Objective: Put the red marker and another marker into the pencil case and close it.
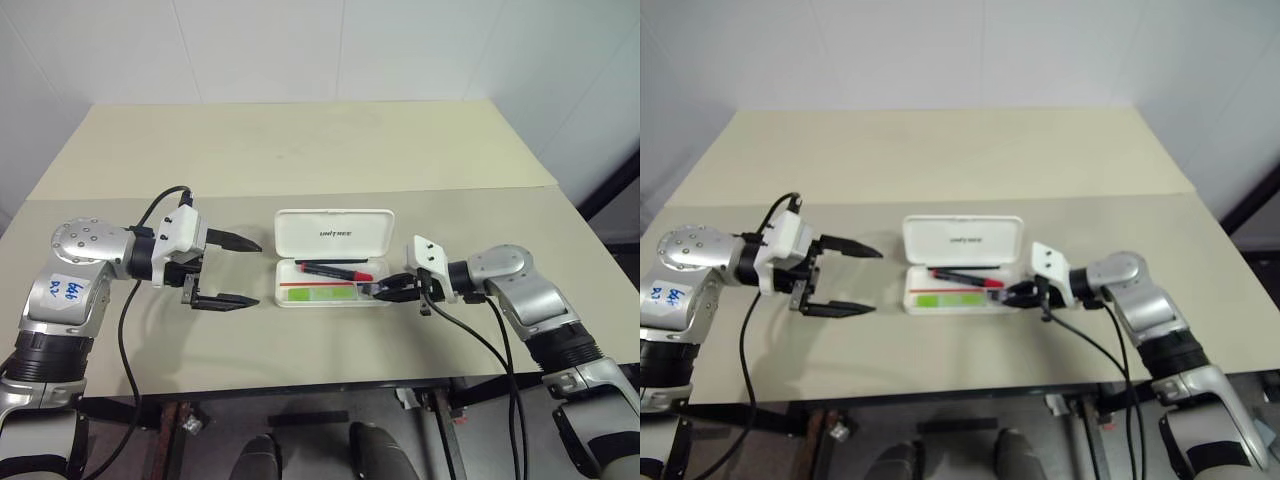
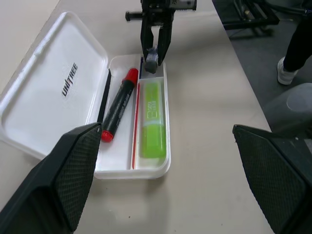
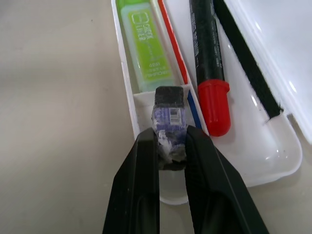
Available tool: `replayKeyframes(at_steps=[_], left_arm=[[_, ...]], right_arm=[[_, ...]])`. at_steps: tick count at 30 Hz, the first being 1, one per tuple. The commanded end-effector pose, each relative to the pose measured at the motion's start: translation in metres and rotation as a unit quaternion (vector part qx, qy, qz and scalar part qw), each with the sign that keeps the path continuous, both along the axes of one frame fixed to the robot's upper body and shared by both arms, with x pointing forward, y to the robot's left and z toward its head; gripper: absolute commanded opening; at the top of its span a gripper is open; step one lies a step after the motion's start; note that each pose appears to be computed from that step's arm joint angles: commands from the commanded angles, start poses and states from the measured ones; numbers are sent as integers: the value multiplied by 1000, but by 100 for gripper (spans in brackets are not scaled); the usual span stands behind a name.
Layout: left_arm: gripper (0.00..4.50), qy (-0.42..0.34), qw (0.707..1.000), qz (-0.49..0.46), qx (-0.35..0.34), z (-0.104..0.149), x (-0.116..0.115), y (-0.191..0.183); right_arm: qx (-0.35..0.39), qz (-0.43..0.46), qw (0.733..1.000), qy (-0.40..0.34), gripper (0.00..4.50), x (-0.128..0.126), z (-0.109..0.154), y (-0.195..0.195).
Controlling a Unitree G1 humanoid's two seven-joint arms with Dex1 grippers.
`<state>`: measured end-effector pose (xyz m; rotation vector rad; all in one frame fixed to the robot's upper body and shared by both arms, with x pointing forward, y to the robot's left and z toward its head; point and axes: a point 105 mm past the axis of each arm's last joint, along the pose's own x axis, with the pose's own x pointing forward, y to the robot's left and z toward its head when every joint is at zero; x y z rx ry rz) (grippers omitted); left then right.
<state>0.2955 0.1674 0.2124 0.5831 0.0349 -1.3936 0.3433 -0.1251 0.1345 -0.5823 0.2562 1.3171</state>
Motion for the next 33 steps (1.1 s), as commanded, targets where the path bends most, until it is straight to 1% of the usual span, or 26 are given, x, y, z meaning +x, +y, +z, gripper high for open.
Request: replayKeyframes(at_steps=[1, 2, 4, 5, 10, 11, 12, 13, 14, 17, 19, 20, 21, 22, 24, 29, 31, 33], left_arm=[[450, -27, 1000, 1, -5, 14, -4, 2], [450, -28, 1000, 2, -5, 14, -4, 2], [450, -30, 1000, 3, -6, 15, -3, 1], [450, -30, 1000, 3, -6, 15, -3, 1], [450, -33, 999, 4, -7, 17, -2, 1], [450, -33, 999, 5, -7, 17, -1, 1], [450, -34, 999, 5, -7, 17, -1, 1], [450, -35, 999, 4, -7, 17, 0, 1], [450, -36, 999, 4, -7, 17, 0, 1], [450, -39, 999, 3, -7, 19, 1, 0], [450, -40, 999, 3, -7, 19, 2, 1], [450, -41, 999, 4, -6, 19, 3, 2], [450, -41, 999, 6, -6, 19, 3, 3], [450, -41, 999, 7, -6, 18, 3, 4], [450, -41, 999, 11, -6, 18, 4, 7], [450, -35, 999, 15, -10, 19, 5, 14], [450, -31, 999, 29, -25, 23, 10, 20], [450, -29, 998, 44, -36, 24, 14, 27]], right_arm=[[-2, 13, 1000, -14, 37, 3, 6, 3], [2, 12, 1000, -14, 37, 5, 7, 4], [11, 10, 1000, -26, 111, 8, 12, 8], [15, 12, 999, -27, 136, 8, 13, 9], [51, 24, 997, -48, 303, 9, 30, 17], [61, 28, 996, -55, 344, 10, 36, 18], [67, 30, 996, -59, 375, 10, 40, 19], [79, 37, 994, -68, 417, 9, 50, 19], [86, 41, 993, -74, 446, 9, 57, 19], [109, 58, 989, -81, 446, 1, 71, 15], [115, 64, 988, -79, 446, -6, 74, 9], [116, 58, 990, -60, 446, -8, 74, 4], [105, 43, 992, -59, 446, -9, 72, -3], [97, 23, 992, -73, 446, -7, 71, -10], [103, 2, 992, -78, 446, -10, 74, -20], [163, -17, 982, -92, 446, -22, 92, -38], [172, -31, 980, -98, 446, -28, 98, -47], [185, -35, 976, -111, 446, -34, 106, -47]])
